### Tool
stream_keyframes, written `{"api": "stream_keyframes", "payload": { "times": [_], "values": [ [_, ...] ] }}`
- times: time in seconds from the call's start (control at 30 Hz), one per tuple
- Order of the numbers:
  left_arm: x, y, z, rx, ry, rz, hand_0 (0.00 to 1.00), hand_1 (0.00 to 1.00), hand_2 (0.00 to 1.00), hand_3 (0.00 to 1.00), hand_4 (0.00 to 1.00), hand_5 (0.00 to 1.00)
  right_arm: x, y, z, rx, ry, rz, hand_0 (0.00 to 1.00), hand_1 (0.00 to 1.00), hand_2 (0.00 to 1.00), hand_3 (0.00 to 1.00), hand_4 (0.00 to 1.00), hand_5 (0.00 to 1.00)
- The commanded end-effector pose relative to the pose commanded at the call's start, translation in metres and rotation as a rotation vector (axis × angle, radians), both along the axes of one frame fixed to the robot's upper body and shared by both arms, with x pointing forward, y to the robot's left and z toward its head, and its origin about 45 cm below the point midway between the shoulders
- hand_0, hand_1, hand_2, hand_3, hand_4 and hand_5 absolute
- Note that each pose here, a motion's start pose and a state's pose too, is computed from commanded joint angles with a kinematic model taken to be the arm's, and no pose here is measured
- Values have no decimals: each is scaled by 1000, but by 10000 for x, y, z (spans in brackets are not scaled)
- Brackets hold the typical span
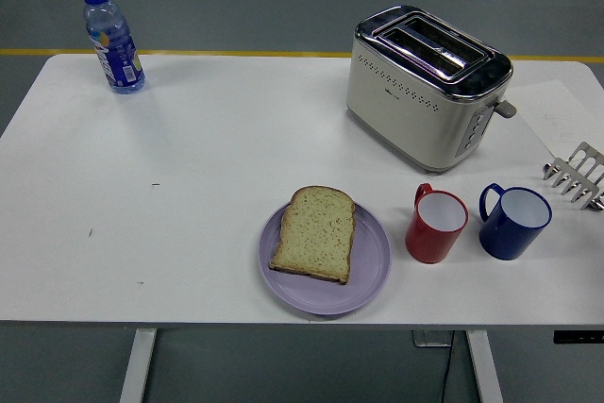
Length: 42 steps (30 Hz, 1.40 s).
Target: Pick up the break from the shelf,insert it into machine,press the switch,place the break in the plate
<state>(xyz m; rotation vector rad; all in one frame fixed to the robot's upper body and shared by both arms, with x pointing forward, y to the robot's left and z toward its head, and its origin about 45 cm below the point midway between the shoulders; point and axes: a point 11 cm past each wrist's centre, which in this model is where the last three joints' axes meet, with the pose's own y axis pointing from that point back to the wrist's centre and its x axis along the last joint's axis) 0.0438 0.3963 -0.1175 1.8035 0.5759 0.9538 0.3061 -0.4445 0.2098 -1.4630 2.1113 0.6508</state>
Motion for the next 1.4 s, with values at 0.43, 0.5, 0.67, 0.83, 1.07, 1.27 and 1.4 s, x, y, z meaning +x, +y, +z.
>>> {"api": "stream_keyframes", "payload": {
  "times": [0.43, 0.5, 0.67, 0.83, 1.07, 1.27, 1.4],
  "values": [
    [23, 5, 4, 2, -9, 5, 596, 453, 449, 542, 271, 947, 19, 22, -50, 23, -2, -19, 703, 662, 701, 669, 569, 293],
    [23, 6, 4, 2, -8, 5, 596, 453, 449, 542, 271, 947, 17, 17, -56, 24, -1, -23, 703, 662, 701, 669, 569, 293],
    [27, 6, 5, 1, -7, 0, 597, 452, 449, 542, 271, 948, 6, -10, -90, 36, 6, -43, 699, 659, 700, 667, 566, 298],
    [33, 0, 4, -2, -7, -1, 597, 453, 449, 542, 269, 947, -6, -20, -144, 51, 16, -63, 699, 659, 698, 667, 564, 298],
    [22, -7, 0, -5, -5, 2, 596, 453, 449, 541, 268, 948, -18, -38, -191, 61, 27, -80, 699, 656, 696, 661, 561, 297],
    [19, -13, -3, -9, -7, 10, 596, 453, 450, 542, 269, 947, -25, -52, -216, 69, 30, -93, 696, 654, 696, 660, 561, 298],
    [48, -20, -1, -10, -16, 16, 596, 453, 449, 540, 271, 946, -15, -47, -218, 75, 27, -96, 694, 654, 694, 655, 558, 296]
  ]
}}
